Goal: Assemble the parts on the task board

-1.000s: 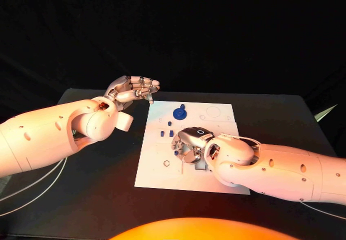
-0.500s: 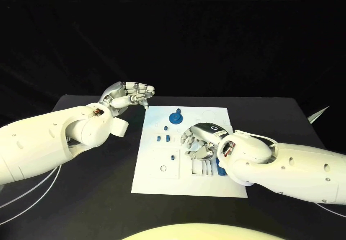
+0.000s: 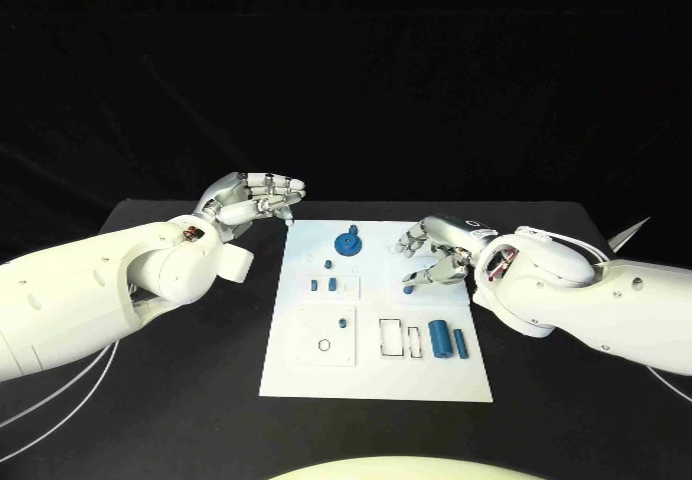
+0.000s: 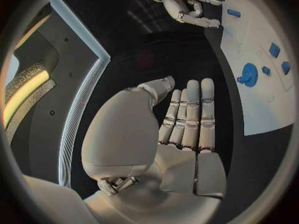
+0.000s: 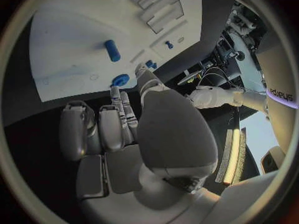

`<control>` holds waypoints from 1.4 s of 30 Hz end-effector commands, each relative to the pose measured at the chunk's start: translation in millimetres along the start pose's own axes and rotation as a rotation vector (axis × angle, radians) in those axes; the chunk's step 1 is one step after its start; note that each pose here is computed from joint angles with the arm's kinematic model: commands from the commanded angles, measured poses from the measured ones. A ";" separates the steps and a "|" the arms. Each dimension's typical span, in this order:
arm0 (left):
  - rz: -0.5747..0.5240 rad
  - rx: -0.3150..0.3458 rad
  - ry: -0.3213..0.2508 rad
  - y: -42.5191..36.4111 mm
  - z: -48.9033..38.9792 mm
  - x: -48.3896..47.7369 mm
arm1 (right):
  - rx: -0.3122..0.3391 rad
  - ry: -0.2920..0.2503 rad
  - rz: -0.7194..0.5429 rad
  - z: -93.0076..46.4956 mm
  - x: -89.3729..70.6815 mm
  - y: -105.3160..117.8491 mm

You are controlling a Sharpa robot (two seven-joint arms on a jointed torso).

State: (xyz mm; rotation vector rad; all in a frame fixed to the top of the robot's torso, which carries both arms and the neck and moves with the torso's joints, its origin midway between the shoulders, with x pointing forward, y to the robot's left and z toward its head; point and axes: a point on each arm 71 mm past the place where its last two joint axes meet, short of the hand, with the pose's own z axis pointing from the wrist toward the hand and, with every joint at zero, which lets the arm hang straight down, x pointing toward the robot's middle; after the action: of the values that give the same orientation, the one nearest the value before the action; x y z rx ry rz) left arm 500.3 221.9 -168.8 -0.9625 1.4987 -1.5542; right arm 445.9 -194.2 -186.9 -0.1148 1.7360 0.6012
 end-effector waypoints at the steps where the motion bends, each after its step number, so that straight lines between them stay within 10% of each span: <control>1: -0.014 0.017 0.013 -1.8 0.6 1.8 | -0.037 0.089 -0.041 0.1 5.5 -1.7; 12: -0.012 0.012 0.008 -1.6 -0.1 1.1 | 0.024 0.210 -0.090 1.8 19.3 -14.4; 42: -0.013 0.009 0.011 -1.5 -1.1 0.0 | 0.060 0.125 -0.060 11.5 35.8 -9.1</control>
State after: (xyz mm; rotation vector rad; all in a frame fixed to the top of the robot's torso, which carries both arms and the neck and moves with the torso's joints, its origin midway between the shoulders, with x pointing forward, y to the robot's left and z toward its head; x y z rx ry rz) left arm 499.9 224.3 -168.7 -0.9671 1.4965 -1.5520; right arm 451.0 -189.6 -222.6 -0.1594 1.8639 0.5326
